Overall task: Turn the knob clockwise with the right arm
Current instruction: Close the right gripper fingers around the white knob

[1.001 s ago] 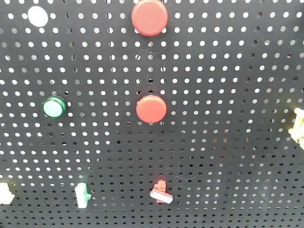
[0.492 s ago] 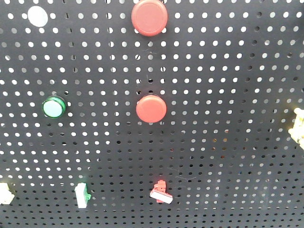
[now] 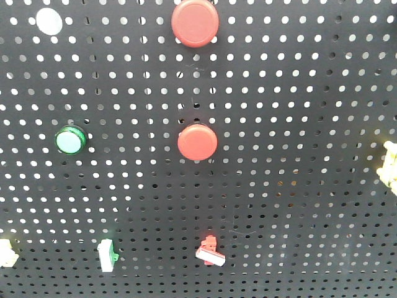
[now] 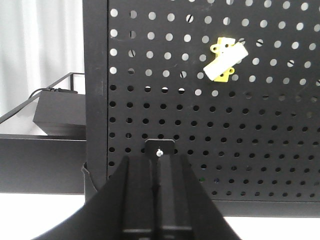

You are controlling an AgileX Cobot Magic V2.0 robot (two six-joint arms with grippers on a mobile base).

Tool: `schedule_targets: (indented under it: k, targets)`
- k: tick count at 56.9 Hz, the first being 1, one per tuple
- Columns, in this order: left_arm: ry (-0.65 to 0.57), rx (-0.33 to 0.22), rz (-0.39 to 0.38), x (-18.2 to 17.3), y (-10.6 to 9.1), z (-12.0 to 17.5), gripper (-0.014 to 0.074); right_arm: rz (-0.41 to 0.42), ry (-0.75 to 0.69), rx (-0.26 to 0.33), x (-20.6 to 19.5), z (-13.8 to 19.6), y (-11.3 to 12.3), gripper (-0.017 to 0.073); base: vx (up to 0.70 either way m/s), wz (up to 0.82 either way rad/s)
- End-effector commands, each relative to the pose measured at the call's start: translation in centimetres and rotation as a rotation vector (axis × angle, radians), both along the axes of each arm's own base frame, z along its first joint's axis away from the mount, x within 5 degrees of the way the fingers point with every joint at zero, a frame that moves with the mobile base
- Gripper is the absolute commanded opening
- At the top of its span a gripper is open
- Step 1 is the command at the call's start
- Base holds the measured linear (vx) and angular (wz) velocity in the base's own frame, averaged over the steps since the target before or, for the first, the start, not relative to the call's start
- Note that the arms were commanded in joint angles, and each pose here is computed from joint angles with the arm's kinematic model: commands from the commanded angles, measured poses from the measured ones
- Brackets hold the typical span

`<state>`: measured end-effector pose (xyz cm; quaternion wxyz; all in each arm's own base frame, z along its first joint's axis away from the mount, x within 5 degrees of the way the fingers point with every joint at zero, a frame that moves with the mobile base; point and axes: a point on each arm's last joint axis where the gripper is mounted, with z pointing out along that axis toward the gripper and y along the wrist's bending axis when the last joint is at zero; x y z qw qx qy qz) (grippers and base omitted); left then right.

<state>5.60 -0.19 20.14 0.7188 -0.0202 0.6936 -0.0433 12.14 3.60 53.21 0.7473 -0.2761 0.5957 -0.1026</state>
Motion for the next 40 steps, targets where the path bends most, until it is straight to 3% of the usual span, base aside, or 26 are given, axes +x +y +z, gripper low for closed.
schedule_targets:
  k: [1, 16, 40]
  targets:
    - [-0.068, -0.020, 0.011, 0.0, 0.1, 0.3, -0.0006, -0.016, -0.095, 0.006, 0.2, 1.3, 0.0, 0.0272, 0.00, 0.00]
    - [-0.068, -0.020, 0.011, 0.0, 0.1, 0.3, -0.0006, -0.016, -0.106, 0.032, 1.8, 1.3, 0.3, 0.0277, 0.00, 0.00]
    - [-0.068, -0.020, 0.011, 0.0, 0.1, 0.3, -0.0006, -0.030, -0.090, 0.004, 3.6, 0.8, 0.8, 0.0188, 0.00, 0.00]
